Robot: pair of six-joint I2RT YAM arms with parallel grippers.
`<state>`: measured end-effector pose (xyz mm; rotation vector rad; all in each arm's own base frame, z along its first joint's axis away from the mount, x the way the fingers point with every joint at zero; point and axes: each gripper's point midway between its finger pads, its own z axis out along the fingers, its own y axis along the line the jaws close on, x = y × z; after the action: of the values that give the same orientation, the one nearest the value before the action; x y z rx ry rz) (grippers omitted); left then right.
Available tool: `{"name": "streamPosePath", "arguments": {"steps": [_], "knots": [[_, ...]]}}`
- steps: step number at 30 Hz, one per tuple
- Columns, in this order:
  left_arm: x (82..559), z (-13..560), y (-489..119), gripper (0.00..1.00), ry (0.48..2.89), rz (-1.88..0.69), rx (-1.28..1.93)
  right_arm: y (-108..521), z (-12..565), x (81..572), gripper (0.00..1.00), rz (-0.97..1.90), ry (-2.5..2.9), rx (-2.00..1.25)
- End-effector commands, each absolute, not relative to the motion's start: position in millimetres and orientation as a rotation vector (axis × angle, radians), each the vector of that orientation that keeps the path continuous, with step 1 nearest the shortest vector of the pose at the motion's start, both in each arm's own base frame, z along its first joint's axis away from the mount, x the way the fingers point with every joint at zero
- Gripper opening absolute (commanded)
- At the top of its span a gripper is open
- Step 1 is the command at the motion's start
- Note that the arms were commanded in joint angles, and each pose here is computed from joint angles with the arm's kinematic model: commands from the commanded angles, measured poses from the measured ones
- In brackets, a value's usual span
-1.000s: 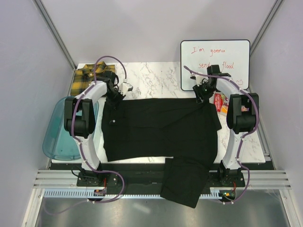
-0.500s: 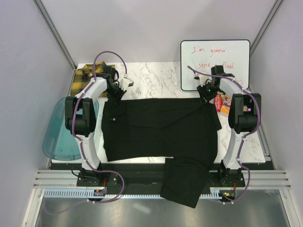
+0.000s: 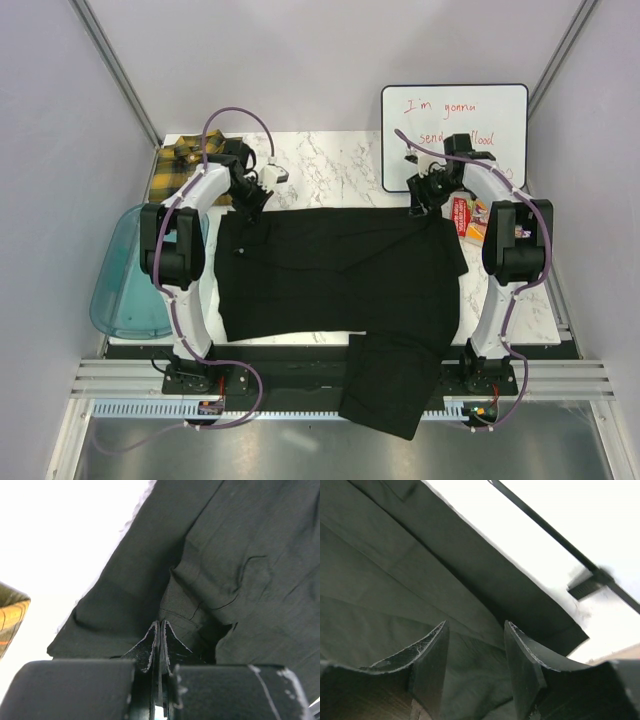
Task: Fold and stack the long sleeve shirts
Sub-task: Fold the shirt
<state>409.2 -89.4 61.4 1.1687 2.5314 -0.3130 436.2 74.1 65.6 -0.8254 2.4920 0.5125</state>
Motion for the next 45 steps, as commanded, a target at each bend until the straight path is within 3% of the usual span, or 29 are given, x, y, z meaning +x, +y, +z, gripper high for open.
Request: {"name": "streamPosePath", "arguments": {"steps": [1,23,26,31,39,42,45], "knots": [[417,86,-104,0.02,2.451,-0.349,1.185,97,89,455,0.54,0.548,2.386,-0.848],[419,78,-102,0.02,2.468,-0.335,1.191,110,52,452,0.46,0.616,2.435,-0.919],[420,78,-102,0.02,2.469,-0.328,1.191,109,48,447,0.37,0.625,2.452,-0.934],[419,76,-100,0.02,2.479,-0.319,1.192,103,43,441,0.32,0.600,2.474,-0.978],[417,78,-102,0.02,2.476,-0.334,1.182,91,44,437,0.00,0.530,2.489,-1.017],[417,80,-102,0.02,2.471,-0.339,1.182,88,52,441,0.02,0.525,2.470,-1.005],[415,78,-102,0.02,2.475,-0.340,1.182,91,61,445,0.13,0.548,2.453,-0.978]]}}
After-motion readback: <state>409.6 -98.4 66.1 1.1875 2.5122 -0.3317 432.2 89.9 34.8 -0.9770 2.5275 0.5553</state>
